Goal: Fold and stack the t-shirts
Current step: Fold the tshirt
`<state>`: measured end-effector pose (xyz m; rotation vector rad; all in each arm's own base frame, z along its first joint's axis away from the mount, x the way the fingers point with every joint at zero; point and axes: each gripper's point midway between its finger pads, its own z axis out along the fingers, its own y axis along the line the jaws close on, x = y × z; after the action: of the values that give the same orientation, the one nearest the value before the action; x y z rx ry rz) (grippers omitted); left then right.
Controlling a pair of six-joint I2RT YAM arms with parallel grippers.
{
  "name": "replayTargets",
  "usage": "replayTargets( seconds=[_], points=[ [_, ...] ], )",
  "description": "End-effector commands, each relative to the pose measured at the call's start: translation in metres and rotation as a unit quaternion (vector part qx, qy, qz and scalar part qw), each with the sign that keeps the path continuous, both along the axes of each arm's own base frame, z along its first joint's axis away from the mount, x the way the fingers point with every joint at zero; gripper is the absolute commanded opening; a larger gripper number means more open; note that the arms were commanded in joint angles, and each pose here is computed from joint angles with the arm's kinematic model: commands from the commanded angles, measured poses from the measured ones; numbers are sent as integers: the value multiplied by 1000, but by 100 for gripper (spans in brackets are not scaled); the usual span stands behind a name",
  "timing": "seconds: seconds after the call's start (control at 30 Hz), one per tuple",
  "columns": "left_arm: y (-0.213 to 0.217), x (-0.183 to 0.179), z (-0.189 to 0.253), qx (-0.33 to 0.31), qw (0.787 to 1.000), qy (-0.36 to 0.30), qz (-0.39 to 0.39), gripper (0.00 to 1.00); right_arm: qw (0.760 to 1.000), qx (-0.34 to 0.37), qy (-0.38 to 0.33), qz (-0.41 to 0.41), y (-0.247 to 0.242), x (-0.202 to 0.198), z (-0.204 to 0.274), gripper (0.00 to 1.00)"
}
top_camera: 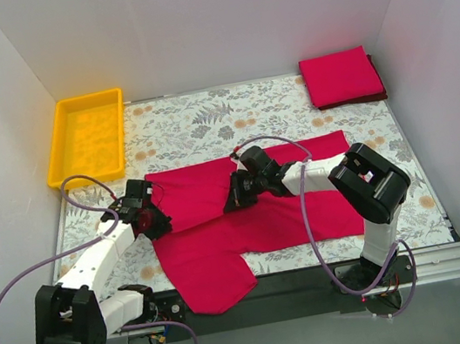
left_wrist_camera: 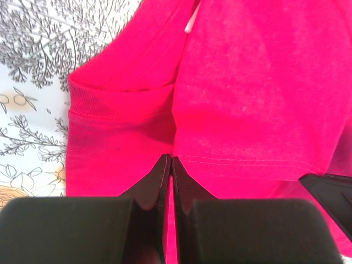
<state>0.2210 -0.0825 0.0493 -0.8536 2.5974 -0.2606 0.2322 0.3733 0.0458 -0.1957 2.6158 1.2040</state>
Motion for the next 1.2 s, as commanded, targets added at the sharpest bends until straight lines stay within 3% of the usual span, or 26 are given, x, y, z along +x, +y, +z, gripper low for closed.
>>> replayTargets(
  seconds=[0.0,0.37,0.63,0.73,0.87,0.97,1.0,1.17],
  points=[
    [-3,-10,-5,-10,1000,18,-9,0,1000,14,-14,23,3,-1,23,5],
    [3,7,33,14,1000,-10,-11,0,999,13,-19,32,10,6,30,6],
    [-2,-10,7,-2,999,29,-19,0,999,-1,-19,31,1,7,26,8],
    [-3,-19,-1,-8,999,42,-23,2,999,-12,-15,40,-4,4,18,14],
    [-3,-25,4,-12,999,36,-23,14,998,-36,-30,48,-15,2,11,17],
    [2,-16,23,-7,1000,1,-4,42,995,-61,-69,43,-34,18,18,19],
    [4,-11,29,-3,1000,-15,5,52,994,-67,-79,30,-45,29,21,25],
    [12,30,56,17,995,-88,37,57,982,-99,-152,-50,-120,92,47,33]
  ],
)
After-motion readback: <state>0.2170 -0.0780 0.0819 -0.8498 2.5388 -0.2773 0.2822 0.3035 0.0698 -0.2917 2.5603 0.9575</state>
